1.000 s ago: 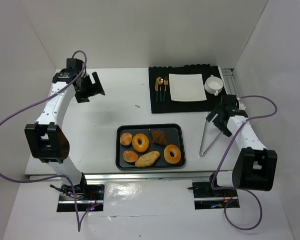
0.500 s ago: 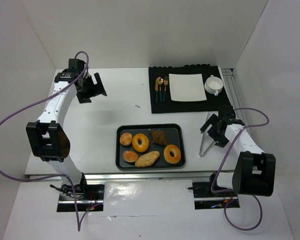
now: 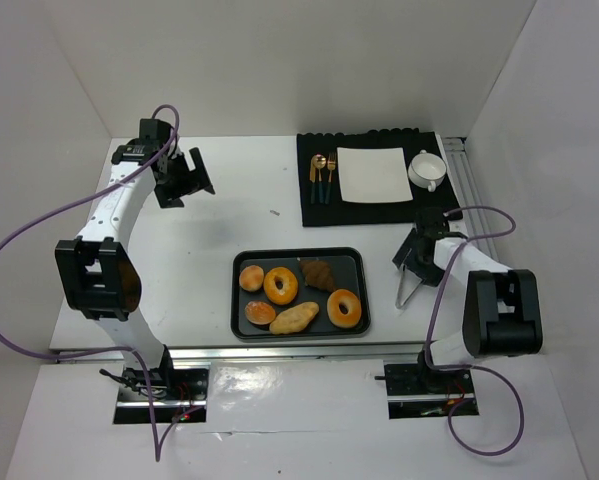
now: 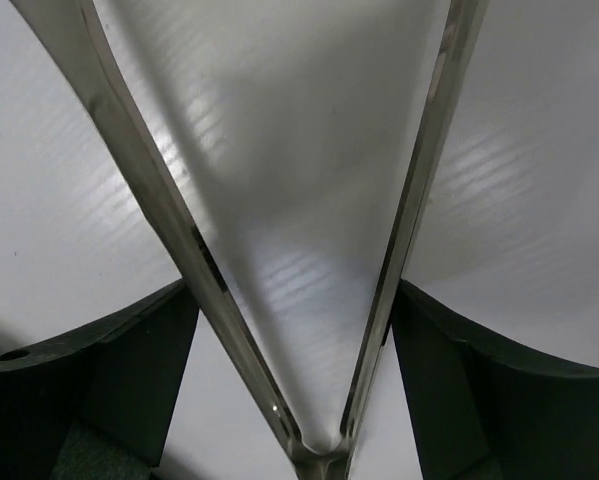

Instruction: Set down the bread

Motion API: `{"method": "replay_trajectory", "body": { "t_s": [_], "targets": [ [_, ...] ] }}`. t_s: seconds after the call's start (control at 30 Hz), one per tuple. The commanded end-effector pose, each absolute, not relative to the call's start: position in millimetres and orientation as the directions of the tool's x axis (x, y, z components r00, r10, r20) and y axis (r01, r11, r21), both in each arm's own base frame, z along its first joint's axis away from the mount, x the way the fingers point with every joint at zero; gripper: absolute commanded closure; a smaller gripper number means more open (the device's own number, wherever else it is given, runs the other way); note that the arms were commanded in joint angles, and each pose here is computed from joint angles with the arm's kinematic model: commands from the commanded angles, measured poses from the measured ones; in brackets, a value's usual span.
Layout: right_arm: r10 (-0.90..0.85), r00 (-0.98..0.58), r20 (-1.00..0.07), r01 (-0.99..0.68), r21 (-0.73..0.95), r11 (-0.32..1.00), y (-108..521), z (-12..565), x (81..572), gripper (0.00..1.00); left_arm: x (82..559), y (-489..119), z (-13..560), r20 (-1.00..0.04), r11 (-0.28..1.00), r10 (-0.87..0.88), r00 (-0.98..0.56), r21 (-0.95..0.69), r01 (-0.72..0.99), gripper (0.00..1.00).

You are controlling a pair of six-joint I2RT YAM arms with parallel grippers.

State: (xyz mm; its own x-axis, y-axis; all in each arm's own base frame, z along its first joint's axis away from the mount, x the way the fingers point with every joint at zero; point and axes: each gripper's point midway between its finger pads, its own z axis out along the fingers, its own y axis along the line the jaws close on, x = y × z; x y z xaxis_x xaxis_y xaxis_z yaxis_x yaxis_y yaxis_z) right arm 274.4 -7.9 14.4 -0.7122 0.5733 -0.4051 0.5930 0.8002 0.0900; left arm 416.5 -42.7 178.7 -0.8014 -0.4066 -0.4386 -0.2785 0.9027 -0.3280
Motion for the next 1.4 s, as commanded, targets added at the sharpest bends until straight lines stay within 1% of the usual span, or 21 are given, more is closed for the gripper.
{"method": "replay_trajectory", "body": {
  "t_s": [0.0,0.07,0.1,0.17,0.2,0.3,0.33,0.37,0.43,0.47,0.5,0.57,0.6,0.7,0.73,0.87,0.93,1.0,1.17,1.3,1.37],
  "targets": [
    [0.568,-0.664,-0.486,0.603,0.101,0.791,-12.8,17.4,301.4,0.17,426.1,-44.4,191.4,-0.477,0.906,-0.396,-0.784,-0.340,-0.251,0.01],
    [0.568,-0.670,-0.478,0.602,0.099,0.792,-9.4,10.1,298.6,0.24,426.8,-44.4,187.7,-0.470,0.906,-0.396,-0.789,-0.337,-0.255,0.01],
    [0.576,-0.665,-0.475,0.615,0.091,0.784,-10.9,7.3,297.7,0.32,426.8,-44.4,187.7,-0.470,0.906,-0.396,-0.789,-0.337,-0.255,0.01],
    [0.575,-0.670,-0.469,0.620,0.073,0.781,-10.5,4.1,292.1,0.41,426.8,-44.4,187.7,-0.470,0.906,-0.396,-0.789,-0.337,-0.255,0.01],
    [0.574,-0.665,-0.478,0.623,0.067,0.779,-12.7,7.9,290.9,0.52,426.8,-44.4,187.7,-0.470,0.906,-0.396,-0.789,-0.337,-0.255,0.01],
    [0.536,-0.667,-0.517,0.591,0.071,0.804,-5.8,34.0,290.3,0.65,428.5,-44.4,191.0,-0.477,0.906,-0.396,-0.784,-0.340,-0.251,0.01],
    [0.519,-0.655,-0.549,0.574,0.085,0.814,-3.9,51.2,291.4,0.72,430.1,-44.5,194.2,-0.484,0.906,-0.396,-0.780,-0.342,-0.248,0.01],
    [0.507,-0.647,-0.570,0.561,0.095,0.822,-0.1,66.8,294.4,0.74,429.7,-44.5,196.5,-0.484,0.906,-0.396,-0.780,-0.342,-0.248,0.01],
    [0.472,-0.684,-0.556,0.521,0.080,0.850,12.5,82.9,280.1,0.75,429.7,-44.5,196.6,-0.484,0.906,-0.396,-0.780,-0.342,-0.248,0.01],
    [0.464,-0.664,-0.586,0.500,0.112,0.859,18.1,105.7,281.8,0.75,428.8,-44.4,200.9,-0.492,0.906,-0.396,-0.775,-0.345,-0.245,0.01],
    [0.430,-0.710,-0.558,0.456,0.101,0.884,29.2,109.8,268.5,0.75,428.8,-44.4,201.0,-0.493,0.906,-0.396,-0.775,-0.345,-0.245,0.01],
    [0.398,-0.715,-0.576,0.384,0.153,0.911,46.7,138.0,263.9,0.75,429.0,-42.9,200.7,-0.495,0.907,-0.397,-0.773,-0.338,-0.250,0.01],
    [0.380,-0.749,-0.542,0.349,0.165,0.923,56.4,142.1,251.5,0.75,428.3,-42.9,202.7,-0.494,0.907,-0.397,-0.773,-0.338,-0.250,0.01],
    [0.284,-0.809,-0.514,0.172,0.255,0.952,96.0,163.2,235.0,0.72,428.0,-41.3,204.7,-0.497,0.909,-0.397,-0.771,-0.331,-0.255,0.01],
    [0.248,-0.845,-0.474,0.089,0.331,0.939,120.3,169.7,223.0,0.71,428.0,-41.3,204.7,-0.497,0.909,-0.397,-0.771,-0.331,-0.255,0.01],
    [0.119,-0.921,-0.370,-0.039,0.393,0.919,152.8,173.6,185.3,0.66,428.2,-39.4,204.4,-0.501,0.910,-0.398,-0.769,-0.323,-0.261,0.01],
    [0.099,-0.943,-0.319,-0.031,0.378,0.925,153.3,171.6,168.5,0.64,429.5,-39.8,202.6,-0.500,0.906,-0.406,-0.765,-0.328,-0.267,0.01],
    [0.088,-0.949,-0.303,-0.036,0.383,0.923,156.7,177.6,157.3,0.64,429.3,-41.4,202.9,-0.497,0.905,-0.406,-0.767,-0.335,-0.262,0.01],
    [0.091,-0.944,-0.317,-0.039,0.382,0.923,156.8,190.2,153.3,0.60,428.9,-41.4,204.4,-0.504,0.905,-0.406,-0.762,-0.338,-0.259,0.01],
    [0.068,-0.959,-0.275,-0.039,0.365,0.930,157.0,191.9,139.2,0.60,428.0,-41.0,208.0,-0.514,0.909,-0.398,-0.760,-0.335,-0.249,0.01],
    [0.056,-0.963,-0.262,-0.042,0.356,0.934,154.8,196.0,132.9,0.57,428.0,-41.0,208.0,-0.514,0.909,-0.398,-0.760,-0.335,-0.249,0.01]
  ]
}}
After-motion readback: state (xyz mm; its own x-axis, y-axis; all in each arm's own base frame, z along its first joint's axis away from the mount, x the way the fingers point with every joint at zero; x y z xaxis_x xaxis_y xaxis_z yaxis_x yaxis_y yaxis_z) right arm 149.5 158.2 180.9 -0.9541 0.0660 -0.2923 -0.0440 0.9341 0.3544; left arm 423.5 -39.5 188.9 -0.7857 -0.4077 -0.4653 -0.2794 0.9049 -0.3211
